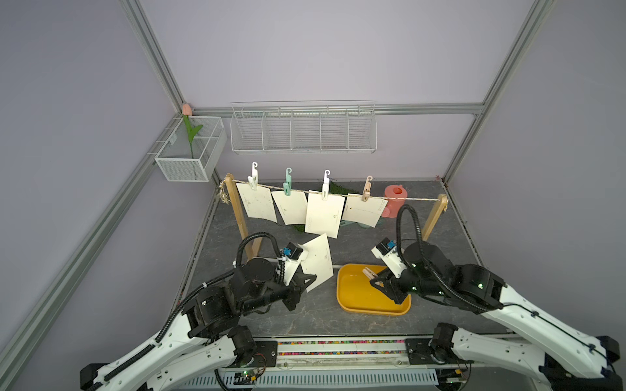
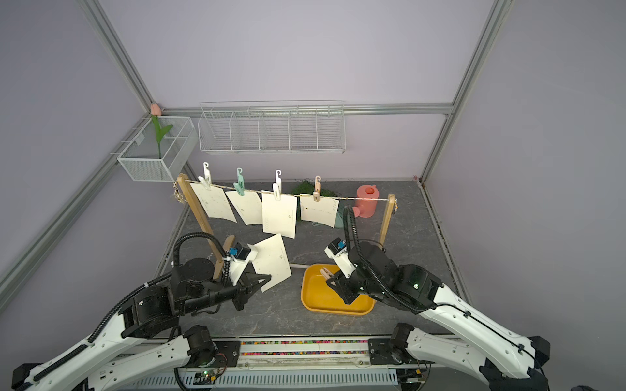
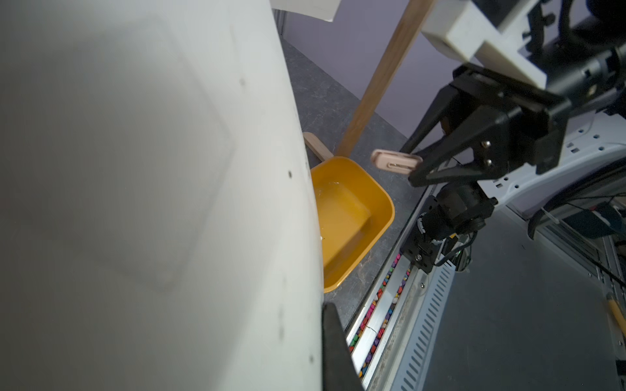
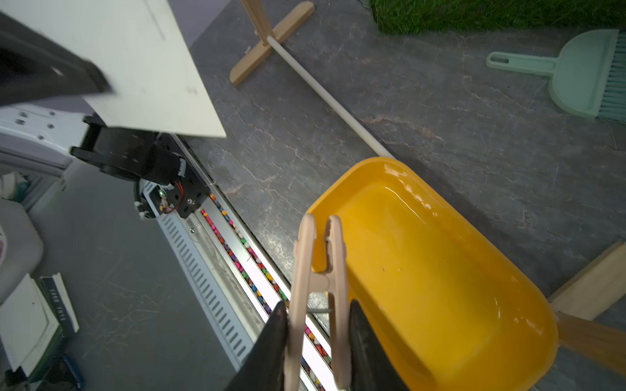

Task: Remove the postcards from the strings
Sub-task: Place the clamp in the storage box.

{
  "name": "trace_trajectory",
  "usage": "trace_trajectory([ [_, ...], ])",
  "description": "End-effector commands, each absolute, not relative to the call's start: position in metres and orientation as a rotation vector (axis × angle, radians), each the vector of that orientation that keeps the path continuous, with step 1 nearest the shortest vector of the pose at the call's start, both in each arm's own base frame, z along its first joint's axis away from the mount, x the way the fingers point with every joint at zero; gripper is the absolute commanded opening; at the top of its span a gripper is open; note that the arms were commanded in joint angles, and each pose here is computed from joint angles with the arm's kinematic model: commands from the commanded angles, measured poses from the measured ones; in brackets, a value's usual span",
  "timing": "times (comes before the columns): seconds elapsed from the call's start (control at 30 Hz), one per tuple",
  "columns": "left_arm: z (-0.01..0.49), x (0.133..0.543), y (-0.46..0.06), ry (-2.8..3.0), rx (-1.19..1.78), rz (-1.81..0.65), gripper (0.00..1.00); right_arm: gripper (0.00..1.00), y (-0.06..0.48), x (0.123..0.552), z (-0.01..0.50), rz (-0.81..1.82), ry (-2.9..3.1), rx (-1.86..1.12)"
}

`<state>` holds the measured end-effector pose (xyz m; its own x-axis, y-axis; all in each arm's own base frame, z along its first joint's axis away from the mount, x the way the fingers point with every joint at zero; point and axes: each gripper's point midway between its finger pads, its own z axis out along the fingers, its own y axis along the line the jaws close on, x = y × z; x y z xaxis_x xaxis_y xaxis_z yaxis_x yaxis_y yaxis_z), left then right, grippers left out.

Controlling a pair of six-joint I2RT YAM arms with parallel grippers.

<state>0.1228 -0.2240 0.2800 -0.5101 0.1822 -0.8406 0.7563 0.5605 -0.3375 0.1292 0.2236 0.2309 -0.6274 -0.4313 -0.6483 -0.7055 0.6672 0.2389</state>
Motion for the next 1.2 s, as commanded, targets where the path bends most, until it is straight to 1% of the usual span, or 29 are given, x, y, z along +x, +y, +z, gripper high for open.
trace_trajectory([
  [0.0, 0.271, 0.127, -0.212, 2.080, 0.592, -0.942, 0.00, 0.29, 0.217, 0.140, 0.215, 0.494, 2.308, -0.830],
  [0.13, 0.264, 0.132, -0.204, 2.086, 0.503, -0.934, 0.00, 0.29, 0.217, 0.145, 0.196, 0.428, 2.306, -0.786],
  [0.17, 0.262, 0.133, -0.202, 2.091, 0.476, -0.934, 0.00, 0.29, 0.216, 0.145, 0.182, 0.397, 2.320, -0.795],
  [0.37, 0.249, 0.132, -0.188, 2.147, 0.333, -0.953, 0.00, 0.32, 0.219, 0.150, 0.148, 0.304, 2.338, -0.804],
  [0.5, 0.236, 0.134, -0.178, 2.184, 0.235, -0.940, 0.00, 0.33, 0.222, 0.154, 0.132, 0.261, 2.351, -0.808],
  [0.57, 0.230, 0.136, -0.173, 2.196, 0.195, -0.923, 0.00, 0.35, 0.223, 0.157, 0.126, 0.240, 2.356, -0.803],
  [0.83, 0.220, 0.144, -0.172, 2.236, 0.184, -0.832, 0.00, 0.41, 0.219, 0.166, 0.112, 0.145, 2.364, -0.790],
  [0.93, 0.216, 0.146, -0.175, 2.252, 0.191, -0.811, 0.00, 0.47, 0.218, 0.167, 0.107, 0.144, 2.372, -0.776],
  [1.17, 0.204, 0.151, -0.170, 2.301, 0.102, -0.762, 0.00, 0.54, 0.213, 0.170, 0.120, 0.178, 2.340, -0.724],
])
